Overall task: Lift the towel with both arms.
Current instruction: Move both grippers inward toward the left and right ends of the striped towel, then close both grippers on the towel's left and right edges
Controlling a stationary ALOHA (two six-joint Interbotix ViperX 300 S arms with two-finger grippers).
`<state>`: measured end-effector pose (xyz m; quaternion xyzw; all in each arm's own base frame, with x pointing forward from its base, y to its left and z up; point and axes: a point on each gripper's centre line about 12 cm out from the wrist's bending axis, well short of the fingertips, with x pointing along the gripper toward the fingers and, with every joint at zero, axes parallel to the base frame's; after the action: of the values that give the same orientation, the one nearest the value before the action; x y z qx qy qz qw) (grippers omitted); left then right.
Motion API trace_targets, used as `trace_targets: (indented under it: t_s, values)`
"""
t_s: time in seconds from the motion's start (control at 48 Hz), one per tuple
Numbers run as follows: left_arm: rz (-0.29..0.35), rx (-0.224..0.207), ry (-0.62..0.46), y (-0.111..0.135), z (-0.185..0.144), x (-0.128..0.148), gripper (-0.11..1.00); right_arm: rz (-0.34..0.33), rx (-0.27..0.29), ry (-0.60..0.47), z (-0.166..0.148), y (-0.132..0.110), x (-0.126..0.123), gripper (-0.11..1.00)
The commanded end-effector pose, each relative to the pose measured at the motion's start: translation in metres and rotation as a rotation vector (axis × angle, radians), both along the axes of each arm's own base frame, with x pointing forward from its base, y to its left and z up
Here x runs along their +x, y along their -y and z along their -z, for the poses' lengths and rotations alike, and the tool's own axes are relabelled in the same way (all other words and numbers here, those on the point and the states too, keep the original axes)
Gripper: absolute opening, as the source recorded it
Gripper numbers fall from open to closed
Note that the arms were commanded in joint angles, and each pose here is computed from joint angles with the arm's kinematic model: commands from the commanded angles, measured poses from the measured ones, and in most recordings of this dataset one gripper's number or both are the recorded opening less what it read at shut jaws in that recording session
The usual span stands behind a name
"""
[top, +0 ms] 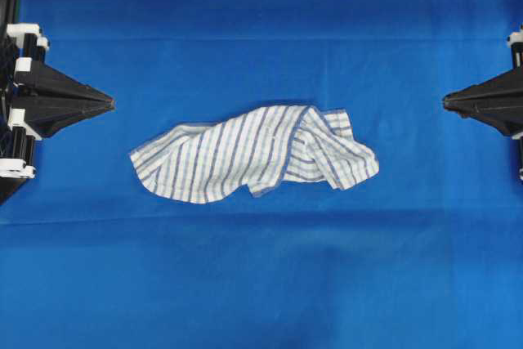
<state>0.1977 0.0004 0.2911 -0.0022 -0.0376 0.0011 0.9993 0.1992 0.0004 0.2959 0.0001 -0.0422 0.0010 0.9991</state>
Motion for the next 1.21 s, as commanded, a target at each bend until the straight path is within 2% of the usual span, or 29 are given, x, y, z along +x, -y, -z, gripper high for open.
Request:
trace_targets:
  t_s: [0.0, 0.125, 0.313, 0.605, 0.646, 0.73, 0.771, 0.855, 0.917, 0.959, 1.001, 1.188]
  values:
    - [0.001, -0.017, 0.012, 0.0, -0.006, 0.004, 0.02, 0.008, 0.001, 0.018, -0.007, 0.002, 0.002, 0.02]
    - [0.0, -0.004, 0.009, 0.0, -0.005, 0.004, 0.02, 0.008, 0.002, -0.026, -0.008, 0.002, 0.008, 0.02]
    - [0.01, -0.006, -0.032, 0.002, 0.004, 0.01, 0.02, 0.008, 0.006, -0.147, 0.012, 0.002, 0.024, 0.02]
    - [0.01, -0.021, -0.149, 0.003, 0.031, 0.026, 0.03, 0.006, 0.071, -0.353, 0.058, 0.0, 0.054, 0.02]
    - [0.012, -0.021, -0.169, 0.003, 0.036, 0.028, 0.09, 0.006, 0.077, -0.38, 0.064, -0.001, 0.058, 0.02]
    - [0.02, -0.02, -0.215, 0.005, 0.047, 0.034, 0.31, 0.004, 0.088, -0.431, 0.075, -0.002, 0.069, 0.02]
    - [0.024, -0.019, -0.236, 0.007, 0.052, 0.037, 0.45, 0.002, 0.091, -0.465, 0.082, -0.004, 0.075, 0.07]
    - [0.038, -0.017, -0.284, 0.01, 0.064, 0.043, 0.71, 0.002, 0.089, -0.533, 0.095, -0.005, 0.083, 0.32]
    - [0.05, -0.016, -0.32, 0.014, 0.072, 0.047, 0.86, 0.002, 0.086, -0.582, 0.104, -0.005, 0.091, 0.52]
    - [0.054, -0.013, -0.343, 0.015, 0.078, 0.05, 0.9, 0.002, 0.086, -0.605, 0.109, -0.006, 0.095, 0.62]
    - [0.059, -0.014, -0.367, 0.016, 0.084, 0.052, 0.89, 0.003, 0.085, -0.626, 0.115, -0.006, 0.099, 0.66]
    - [0.077, -0.014, -0.472, 0.023, 0.118, 0.064, 0.89, 0.006, 0.083, -0.709, 0.14, -0.007, 0.119, 0.62]
